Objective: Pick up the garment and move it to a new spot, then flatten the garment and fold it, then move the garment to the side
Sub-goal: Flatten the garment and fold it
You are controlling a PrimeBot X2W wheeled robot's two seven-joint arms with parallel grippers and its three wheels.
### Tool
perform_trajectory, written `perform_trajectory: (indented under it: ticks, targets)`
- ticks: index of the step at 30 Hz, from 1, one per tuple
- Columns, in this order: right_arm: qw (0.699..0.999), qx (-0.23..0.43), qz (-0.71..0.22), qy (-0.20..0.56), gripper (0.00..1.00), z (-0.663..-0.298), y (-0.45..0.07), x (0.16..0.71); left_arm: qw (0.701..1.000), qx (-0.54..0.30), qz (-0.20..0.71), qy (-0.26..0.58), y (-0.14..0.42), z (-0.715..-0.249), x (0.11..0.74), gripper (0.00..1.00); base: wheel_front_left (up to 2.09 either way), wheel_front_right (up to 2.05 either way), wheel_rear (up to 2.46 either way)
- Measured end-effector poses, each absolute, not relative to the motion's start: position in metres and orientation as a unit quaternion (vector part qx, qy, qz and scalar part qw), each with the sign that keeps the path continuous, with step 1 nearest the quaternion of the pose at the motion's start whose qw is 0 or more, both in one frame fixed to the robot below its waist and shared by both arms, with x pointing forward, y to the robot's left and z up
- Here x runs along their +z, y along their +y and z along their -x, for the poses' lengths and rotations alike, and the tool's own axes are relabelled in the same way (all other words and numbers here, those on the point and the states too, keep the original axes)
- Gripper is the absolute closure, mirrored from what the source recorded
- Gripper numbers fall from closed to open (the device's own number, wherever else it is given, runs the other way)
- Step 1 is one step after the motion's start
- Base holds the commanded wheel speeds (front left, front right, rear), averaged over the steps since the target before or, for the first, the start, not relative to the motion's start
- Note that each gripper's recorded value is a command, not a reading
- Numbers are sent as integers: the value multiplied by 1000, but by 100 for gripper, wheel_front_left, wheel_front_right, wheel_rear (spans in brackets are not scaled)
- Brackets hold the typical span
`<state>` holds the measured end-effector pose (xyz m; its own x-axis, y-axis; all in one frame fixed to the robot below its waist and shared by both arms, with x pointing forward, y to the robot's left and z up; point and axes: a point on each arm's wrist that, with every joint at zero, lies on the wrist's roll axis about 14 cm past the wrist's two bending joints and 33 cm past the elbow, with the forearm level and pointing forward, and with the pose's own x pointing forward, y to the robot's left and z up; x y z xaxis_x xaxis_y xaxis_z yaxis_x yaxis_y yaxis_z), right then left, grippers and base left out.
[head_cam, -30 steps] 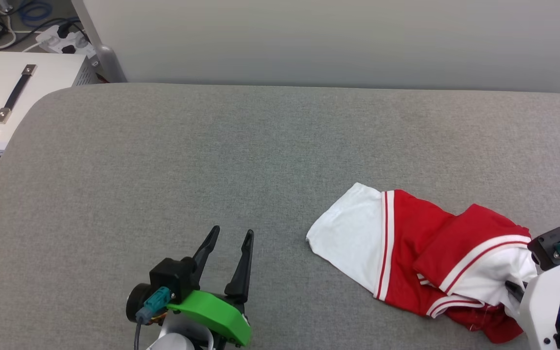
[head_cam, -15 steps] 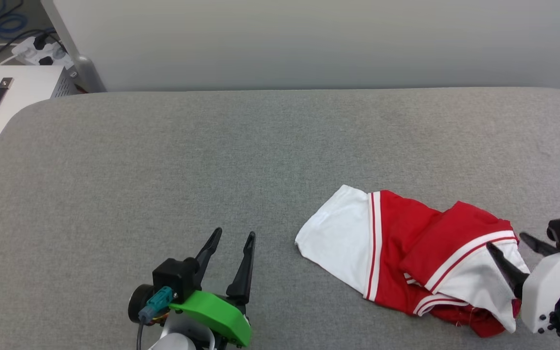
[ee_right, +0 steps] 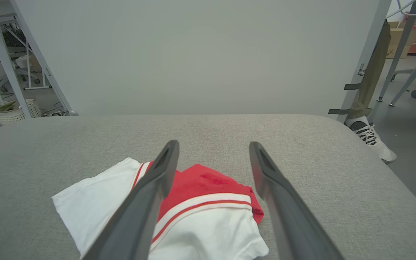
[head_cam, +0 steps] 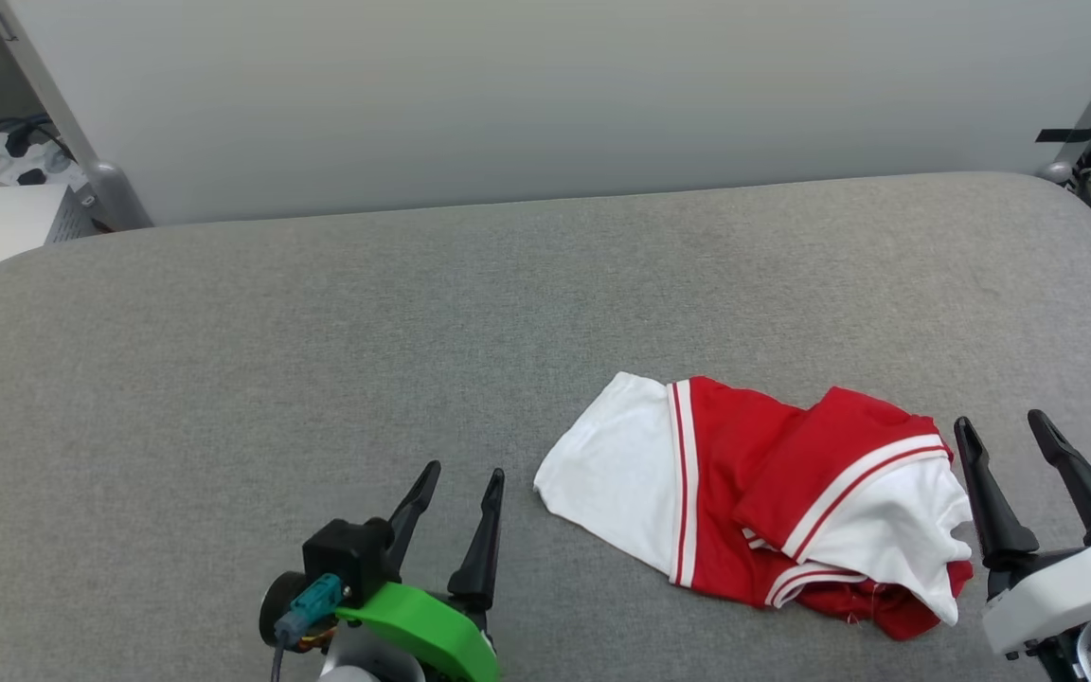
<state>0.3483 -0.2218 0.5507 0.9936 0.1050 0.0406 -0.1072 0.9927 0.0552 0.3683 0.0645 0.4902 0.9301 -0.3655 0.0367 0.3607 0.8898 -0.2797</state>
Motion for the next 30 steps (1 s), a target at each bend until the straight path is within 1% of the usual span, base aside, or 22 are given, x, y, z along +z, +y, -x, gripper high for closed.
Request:
perform_trajectory:
  ticks: [3,5,9,12,15,18,21,28,29,30]
  targets:
    - [998,42,-31,-21,0,-344,-223,547,969,-202,138,23,54,-369,483,0,0,0,0]
    - [999,34,-35,-18,0,-344,-225,543,967,-213,127,51,45,-377,477,0,0,0,0]
    - [999,23,-33,-11,0,-343,-229,539,957,-240,77,143,26,-393,457,0,0,0,0]
    - [999,16,-30,-1,0,-343,-234,533,936,-262,33,235,12,-397,435,0,0,0,0]
    - [1000,9,-29,8,0,-343,-237,528,920,-269,-10,285,7,-402,423,0,0,0,0]
    - [999,3,-28,17,0,-343,-240,522,906,-272,-40,323,4,-406,410,0,0,0,0]
    - [999,-1,-29,27,0,-343,-241,516,898,-265,-70,344,8,-411,398,0,0,0,0]
    - [999,-9,-28,46,0,-346,-245,503,886,-265,-80,373,7,-417,376,0,0,0,0]
    - [998,-9,-29,49,0,-347,-244,501,884,-265,-79,376,7,-417,374,62,0,0,0]
    - [998,-9,-29,50,0,-348,-244,500,884,-266,-78,377,6,-418,373,100,0,0,0]
